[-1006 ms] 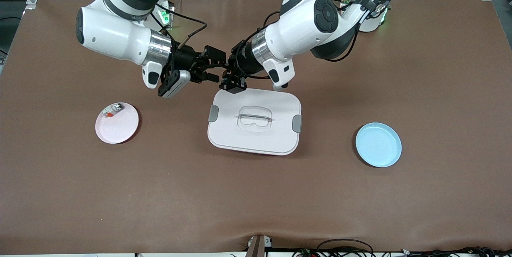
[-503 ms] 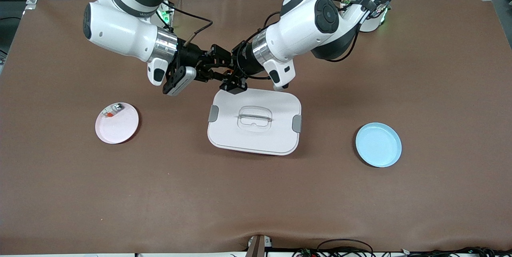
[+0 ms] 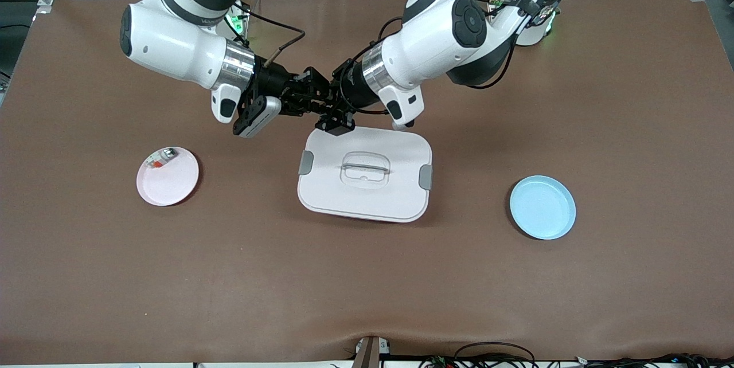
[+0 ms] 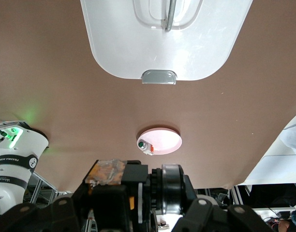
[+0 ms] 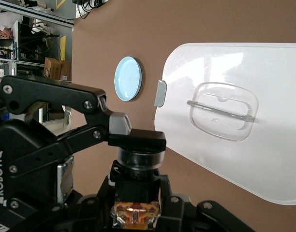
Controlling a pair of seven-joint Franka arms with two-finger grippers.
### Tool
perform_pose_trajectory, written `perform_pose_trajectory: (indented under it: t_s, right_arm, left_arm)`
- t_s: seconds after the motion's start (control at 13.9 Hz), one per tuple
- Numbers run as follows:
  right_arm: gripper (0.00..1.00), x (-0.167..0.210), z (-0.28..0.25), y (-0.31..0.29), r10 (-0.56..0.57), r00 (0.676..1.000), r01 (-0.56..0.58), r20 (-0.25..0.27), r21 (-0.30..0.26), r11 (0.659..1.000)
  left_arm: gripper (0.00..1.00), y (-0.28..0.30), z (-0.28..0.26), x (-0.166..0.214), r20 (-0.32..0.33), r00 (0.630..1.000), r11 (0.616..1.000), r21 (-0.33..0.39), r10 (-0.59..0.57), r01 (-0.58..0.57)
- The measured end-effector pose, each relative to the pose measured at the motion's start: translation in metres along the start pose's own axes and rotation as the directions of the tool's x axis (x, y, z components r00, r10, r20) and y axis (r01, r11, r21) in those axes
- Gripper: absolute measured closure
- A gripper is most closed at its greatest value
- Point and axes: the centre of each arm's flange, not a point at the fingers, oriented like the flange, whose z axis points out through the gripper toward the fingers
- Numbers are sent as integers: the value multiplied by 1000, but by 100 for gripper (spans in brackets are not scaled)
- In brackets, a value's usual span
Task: Transfer orange switch to right arm and place
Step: 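Close the right gripper on the orange switch, then open the left gripper and withdraw it while the right gripper carries the switch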
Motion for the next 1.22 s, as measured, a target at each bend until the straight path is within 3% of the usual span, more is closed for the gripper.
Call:
perform_pose_trajectory:
  t_s: [0.22, 0.29, 0.43, 0.72, 1.01, 1.22]
  right_arm:
    - [59, 0, 0, 0, 0, 1000, 0, 1, 0, 1000]
    - [59, 0, 1, 0, -3, 1000, 3, 3, -1, 1000]
    - [59, -2, 2, 2, -7, 1000, 7, 9, -3, 1000]
    - [59, -1, 3, 10, -74, 997, 75, 19, -45, 996]
    - [59, 8, -16, 47, -192, 976, 202, 99, -109, 973]
    - [59, 17, -43, 85, -326, 927, 358, 186, -177, 917]
  left_arm:
    - [28, 0, 0, 0, 0, 1000, 1000, 0, 0, 0]
    - [23, 0, 0, 0, 0, 1000, 1000, 0, 0, 0]
    - [3, 0, -1, -1, 1, 1000, 1000, -1, 0, 0]
    - [0, 2, -2, 1, 1, 1000, 1000, -5, -2, 2]
    - [0, 8, -9, 7, -1, 1000, 1000, -16, -13, 13]
    - [0, 8, -12, 28, -30, 999, 1000, -11, -17, 17]
